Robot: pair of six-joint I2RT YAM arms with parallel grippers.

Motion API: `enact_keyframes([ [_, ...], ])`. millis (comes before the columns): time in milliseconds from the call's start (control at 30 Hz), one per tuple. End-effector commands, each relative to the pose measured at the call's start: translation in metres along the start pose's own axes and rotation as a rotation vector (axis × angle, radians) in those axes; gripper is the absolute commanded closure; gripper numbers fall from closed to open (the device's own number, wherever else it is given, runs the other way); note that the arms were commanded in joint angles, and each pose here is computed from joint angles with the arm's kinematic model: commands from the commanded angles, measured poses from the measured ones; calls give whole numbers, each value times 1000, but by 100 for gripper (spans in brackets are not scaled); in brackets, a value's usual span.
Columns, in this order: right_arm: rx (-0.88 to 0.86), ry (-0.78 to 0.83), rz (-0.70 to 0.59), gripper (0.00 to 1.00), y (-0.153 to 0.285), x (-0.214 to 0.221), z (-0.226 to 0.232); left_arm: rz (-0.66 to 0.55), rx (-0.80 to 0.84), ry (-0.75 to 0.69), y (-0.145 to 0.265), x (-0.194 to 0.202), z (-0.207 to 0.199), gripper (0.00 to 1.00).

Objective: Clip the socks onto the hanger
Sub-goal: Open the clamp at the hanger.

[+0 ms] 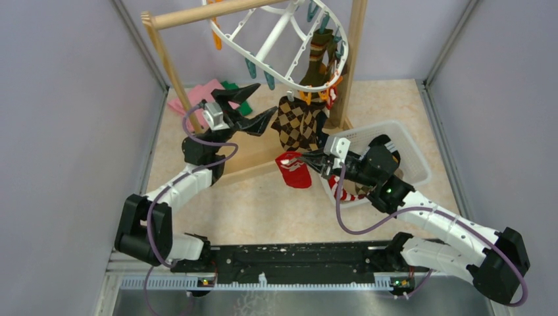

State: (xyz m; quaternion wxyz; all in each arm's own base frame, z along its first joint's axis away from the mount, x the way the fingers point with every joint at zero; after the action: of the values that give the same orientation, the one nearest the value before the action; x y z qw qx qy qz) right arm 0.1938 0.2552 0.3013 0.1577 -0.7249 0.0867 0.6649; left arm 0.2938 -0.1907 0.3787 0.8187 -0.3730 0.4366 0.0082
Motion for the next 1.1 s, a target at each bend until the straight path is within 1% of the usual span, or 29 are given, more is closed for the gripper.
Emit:
enact_keyframes([
  [0,-6,18,-56,100,3,-14,2,12,-80,-30,-19,-5,22,13],
  [167,-2,20,-59,100,4,-15,1,60,-112,-4,-26,-1,31,16],
  [433,-3,19,-58,100,4,-14,1,75,-104,54,-36,5,32,18],
  [667,4,23,-63,100,6,-16,1,94,-153,55,-41,13,41,22],
  [733,5,25,-63,100,7,-17,1,96,-157,53,-42,13,42,23],
  [1067,3,27,-68,100,7,-18,2,113,-166,66,-52,10,50,26],
])
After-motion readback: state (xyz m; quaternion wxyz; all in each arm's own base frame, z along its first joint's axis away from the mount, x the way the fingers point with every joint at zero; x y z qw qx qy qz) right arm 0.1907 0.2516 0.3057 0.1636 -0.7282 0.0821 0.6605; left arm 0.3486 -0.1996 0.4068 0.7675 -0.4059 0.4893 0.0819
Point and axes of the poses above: each gripper's point midway between its finger pads, its own y axis back along the fingers, its own z axis along the line the jaws close on, x = y × z, the point moved 5 cm from there along y, back along the fingers, and after that the axes turned 13 degrees about -y, right-handed, at the moved point
